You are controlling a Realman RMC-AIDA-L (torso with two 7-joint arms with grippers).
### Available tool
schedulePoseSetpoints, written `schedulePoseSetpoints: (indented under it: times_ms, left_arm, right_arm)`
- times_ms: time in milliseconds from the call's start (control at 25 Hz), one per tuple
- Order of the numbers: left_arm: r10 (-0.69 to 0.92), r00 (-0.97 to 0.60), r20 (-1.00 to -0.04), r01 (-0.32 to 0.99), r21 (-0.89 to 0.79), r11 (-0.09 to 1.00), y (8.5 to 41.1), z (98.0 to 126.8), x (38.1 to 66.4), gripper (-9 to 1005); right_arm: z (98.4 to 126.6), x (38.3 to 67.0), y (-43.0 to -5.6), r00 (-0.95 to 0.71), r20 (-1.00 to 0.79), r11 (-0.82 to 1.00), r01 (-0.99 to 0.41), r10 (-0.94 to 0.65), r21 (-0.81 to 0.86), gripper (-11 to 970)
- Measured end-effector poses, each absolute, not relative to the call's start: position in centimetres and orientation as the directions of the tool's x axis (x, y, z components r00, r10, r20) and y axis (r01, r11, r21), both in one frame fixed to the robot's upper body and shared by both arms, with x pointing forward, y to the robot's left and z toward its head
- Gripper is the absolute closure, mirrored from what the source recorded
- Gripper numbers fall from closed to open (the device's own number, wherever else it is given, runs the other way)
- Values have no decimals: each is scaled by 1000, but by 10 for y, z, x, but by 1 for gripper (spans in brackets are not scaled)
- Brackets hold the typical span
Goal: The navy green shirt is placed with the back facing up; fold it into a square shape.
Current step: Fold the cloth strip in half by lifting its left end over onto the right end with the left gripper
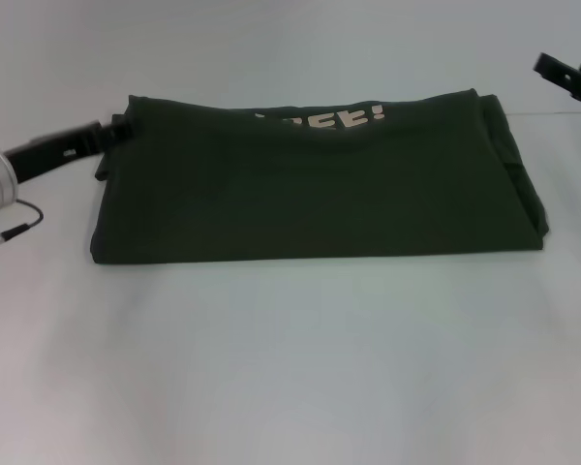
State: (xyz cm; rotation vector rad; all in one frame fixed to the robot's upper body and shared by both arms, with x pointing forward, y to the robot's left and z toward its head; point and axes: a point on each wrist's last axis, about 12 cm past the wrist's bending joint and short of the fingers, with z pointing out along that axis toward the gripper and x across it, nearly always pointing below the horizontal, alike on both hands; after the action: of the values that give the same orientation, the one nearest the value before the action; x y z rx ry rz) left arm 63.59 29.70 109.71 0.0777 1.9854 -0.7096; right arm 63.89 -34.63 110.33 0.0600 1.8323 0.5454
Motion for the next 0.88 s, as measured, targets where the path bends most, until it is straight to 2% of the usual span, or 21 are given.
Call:
schedulePoseSetpoints:
  times_ms: [40, 400, 600, 880]
  left_arm:
    - [-193, -561, -805, 365, -450, 815, 298, 1101, 634, 233]
    - [-146, -718, -681, 341, -526, 779, 322, 1121, 623, 232]
    - [-133, -807, -576, 240, -525, 816, 330, 1124, 623, 233]
    - [-164, -840, -517, 173, -543, 822, 331, 1122, 624, 232]
  right_arm:
    - [1104, 635, -351, -346, -884, 880, -243, 314, 408, 150]
    - [1119, 618, -380, -525, -825, 855, -311, 209, 416, 151]
    - [1119, 613, -386, -558, -808, 856, -310, 187, 413, 152]
    - [1118, 613, -387, -561, -809, 861, -311, 175, 402, 155]
